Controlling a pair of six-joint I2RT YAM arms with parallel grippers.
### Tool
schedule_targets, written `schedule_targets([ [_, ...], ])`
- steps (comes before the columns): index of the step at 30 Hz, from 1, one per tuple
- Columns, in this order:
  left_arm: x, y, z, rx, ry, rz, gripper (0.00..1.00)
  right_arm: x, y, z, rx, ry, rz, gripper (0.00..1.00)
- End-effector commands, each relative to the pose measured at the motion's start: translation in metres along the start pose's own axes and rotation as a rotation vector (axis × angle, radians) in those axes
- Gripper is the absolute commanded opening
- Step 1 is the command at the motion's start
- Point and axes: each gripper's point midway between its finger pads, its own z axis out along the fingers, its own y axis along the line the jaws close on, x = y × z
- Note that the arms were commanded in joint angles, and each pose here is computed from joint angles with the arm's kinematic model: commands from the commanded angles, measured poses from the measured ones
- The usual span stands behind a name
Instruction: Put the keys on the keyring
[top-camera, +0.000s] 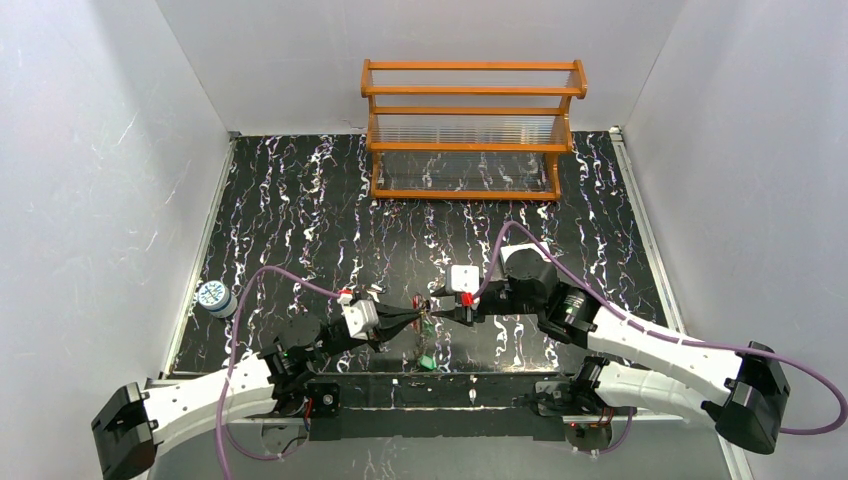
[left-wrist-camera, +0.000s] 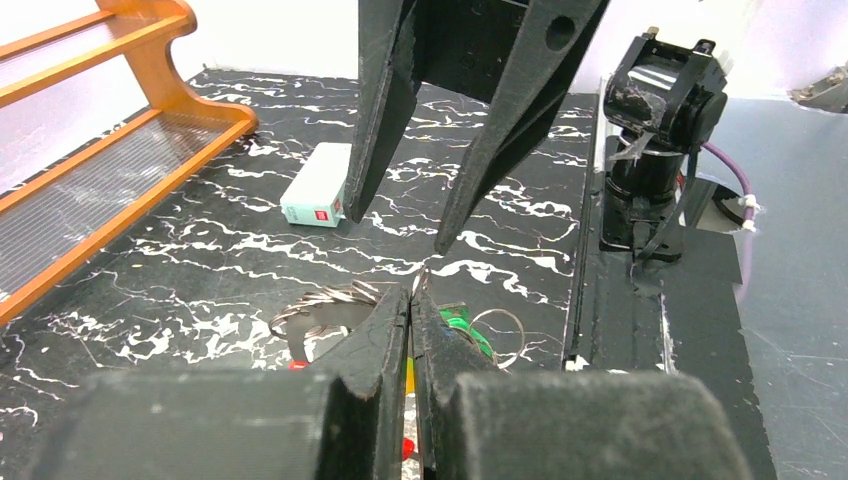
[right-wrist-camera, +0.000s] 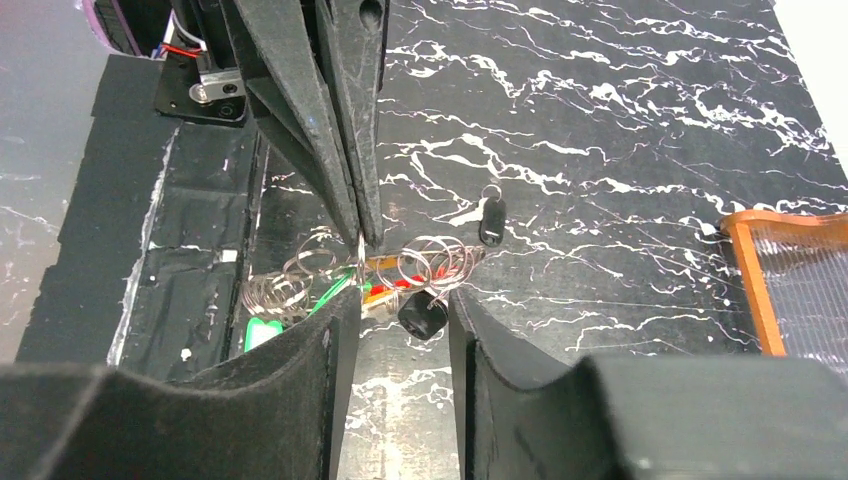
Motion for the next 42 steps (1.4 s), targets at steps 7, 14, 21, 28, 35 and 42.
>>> schedule_targets([
  [7, 0.002, 0.023, -0.01, -0.122, 0.127, 0.033, 0.0, -0.001, -0.013, 0.001, 0.098, -0.055, 0.0, 0.67],
  [14, 0.004, 0.036, -0.02, -0.195, 0.307, 0.005, 0.0, 0.002, -0.017, 0.001, 0.128, -0.049, 0.023, 0.87],
  [21, 0.008, 0.045, -0.024, -0.252, 0.408, -0.013, 0.0, 0.006, -0.02, 0.001, 0.151, -0.045, 0.044, 0.96],
  [28, 0.036, 0.049, -0.011, -0.268, 0.489, -0.038, 0.0, 0.009, -0.023, -0.001, 0.186, -0.048, 0.064, 0.99],
  [35, 0.057, 0.05, 0.013, -0.291, 0.436, -0.114, 0.0, 0.012, -0.026, -0.007, 0.231, -0.048, 0.079, 0.99],
  [42, 0.072, 0.054, 0.027, -0.317, 0.422, -0.148, 0.0, 0.019, -0.03, -0.014, 0.293, -0.055, 0.114, 0.99],
])
